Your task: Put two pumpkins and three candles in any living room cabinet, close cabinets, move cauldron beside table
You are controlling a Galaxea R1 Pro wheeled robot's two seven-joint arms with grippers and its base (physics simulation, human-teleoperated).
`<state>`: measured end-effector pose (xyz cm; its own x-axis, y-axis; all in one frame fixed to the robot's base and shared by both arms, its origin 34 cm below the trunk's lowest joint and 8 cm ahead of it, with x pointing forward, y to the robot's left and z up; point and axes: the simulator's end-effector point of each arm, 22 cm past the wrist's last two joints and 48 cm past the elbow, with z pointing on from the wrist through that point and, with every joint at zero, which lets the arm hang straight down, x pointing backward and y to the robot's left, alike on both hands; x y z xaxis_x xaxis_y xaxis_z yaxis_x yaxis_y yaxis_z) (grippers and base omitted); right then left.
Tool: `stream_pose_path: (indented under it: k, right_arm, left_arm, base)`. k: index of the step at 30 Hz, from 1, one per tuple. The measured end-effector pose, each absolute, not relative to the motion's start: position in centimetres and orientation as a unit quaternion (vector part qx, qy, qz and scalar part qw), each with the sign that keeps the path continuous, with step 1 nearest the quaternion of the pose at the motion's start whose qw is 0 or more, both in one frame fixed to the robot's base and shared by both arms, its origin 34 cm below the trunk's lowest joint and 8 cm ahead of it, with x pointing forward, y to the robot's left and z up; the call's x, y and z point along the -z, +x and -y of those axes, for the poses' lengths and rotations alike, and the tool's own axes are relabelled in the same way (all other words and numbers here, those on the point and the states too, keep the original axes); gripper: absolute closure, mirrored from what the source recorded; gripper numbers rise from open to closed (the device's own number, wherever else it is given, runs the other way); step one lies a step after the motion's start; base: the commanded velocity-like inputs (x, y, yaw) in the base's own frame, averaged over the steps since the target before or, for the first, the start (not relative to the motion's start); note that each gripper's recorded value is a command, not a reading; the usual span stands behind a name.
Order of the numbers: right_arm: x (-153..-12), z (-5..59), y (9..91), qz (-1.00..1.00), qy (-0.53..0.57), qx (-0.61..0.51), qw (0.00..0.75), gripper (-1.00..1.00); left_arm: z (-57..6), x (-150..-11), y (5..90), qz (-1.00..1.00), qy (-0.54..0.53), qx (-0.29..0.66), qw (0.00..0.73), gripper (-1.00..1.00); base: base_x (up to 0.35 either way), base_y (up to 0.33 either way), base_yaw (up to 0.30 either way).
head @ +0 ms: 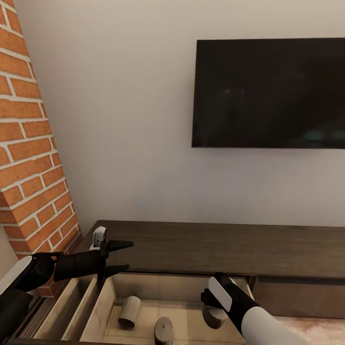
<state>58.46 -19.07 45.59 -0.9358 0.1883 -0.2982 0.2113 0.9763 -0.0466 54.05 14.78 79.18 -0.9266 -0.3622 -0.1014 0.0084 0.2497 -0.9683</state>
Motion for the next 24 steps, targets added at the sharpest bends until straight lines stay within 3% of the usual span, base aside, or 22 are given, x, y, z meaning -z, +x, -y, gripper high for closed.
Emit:
stream_pose_path:
  k: [24]
  right_arm:
    - [-40.7,19.0,57.9,-0.981,0.106,0.038,0.160,1.00]
  left_arm:
    - [-14.6,-74.0,52.8,-0.776,-0.112,0.602,0.153,-1.00]
  base:
    - [0.000,0.000,0.000]
